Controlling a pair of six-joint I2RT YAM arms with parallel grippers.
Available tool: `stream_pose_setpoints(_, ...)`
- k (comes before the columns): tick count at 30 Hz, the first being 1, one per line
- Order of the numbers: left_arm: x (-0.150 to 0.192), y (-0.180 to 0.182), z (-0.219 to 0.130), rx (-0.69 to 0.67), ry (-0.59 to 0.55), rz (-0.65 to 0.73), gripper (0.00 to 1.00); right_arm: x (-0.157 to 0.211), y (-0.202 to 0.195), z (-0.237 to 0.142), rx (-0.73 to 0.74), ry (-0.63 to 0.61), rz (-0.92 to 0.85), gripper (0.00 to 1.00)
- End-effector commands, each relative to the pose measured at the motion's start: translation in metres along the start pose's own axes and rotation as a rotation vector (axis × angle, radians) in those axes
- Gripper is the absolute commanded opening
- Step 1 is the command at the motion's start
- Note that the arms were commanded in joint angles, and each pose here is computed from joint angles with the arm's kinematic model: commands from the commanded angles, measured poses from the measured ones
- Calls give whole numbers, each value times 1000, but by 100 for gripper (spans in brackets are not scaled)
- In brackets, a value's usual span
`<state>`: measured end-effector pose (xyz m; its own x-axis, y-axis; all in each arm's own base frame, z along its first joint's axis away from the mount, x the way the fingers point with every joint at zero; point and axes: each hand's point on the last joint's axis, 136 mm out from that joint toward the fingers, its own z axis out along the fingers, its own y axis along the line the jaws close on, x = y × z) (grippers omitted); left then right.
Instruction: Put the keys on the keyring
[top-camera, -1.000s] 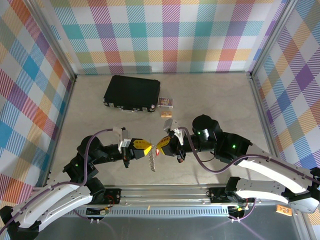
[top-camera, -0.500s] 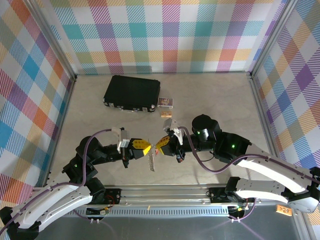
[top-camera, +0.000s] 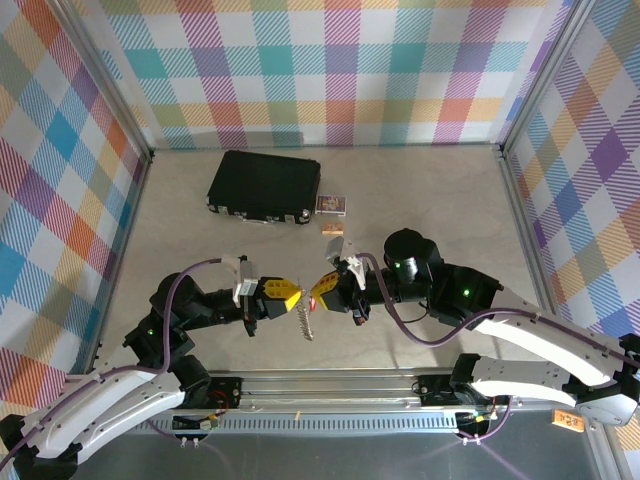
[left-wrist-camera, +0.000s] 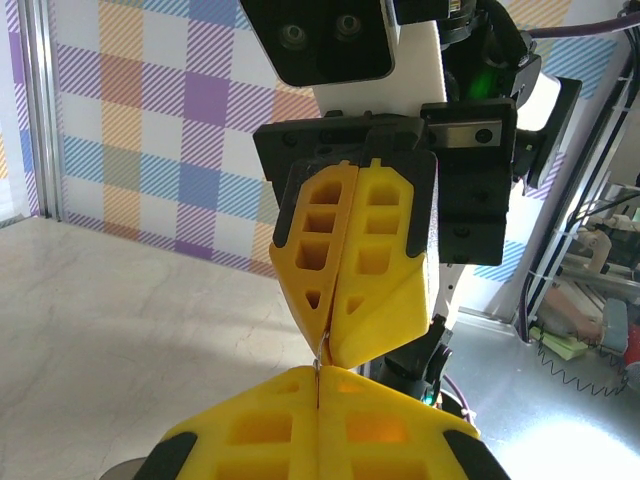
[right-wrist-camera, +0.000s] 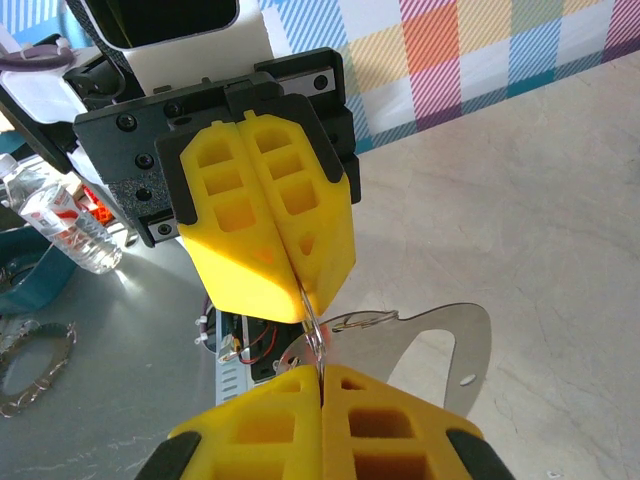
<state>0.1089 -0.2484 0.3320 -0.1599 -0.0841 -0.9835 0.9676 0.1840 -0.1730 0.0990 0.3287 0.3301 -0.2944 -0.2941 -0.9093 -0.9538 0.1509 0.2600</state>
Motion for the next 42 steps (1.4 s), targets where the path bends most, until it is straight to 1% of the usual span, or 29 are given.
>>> stream_pose_setpoints(1,-12,-11,-2,46,-46,31,0,-18,10,-2,-35,-51,-12,0)
stream_pose_setpoints(26,-12,-14,-1,73,-44,24,0,-19,14,0,-61,-49,-8,0)
stream_pose_setpoints(42,-9,-13,3,76,-17,11,0,-17,13,-2,-50,-34,-37,0)
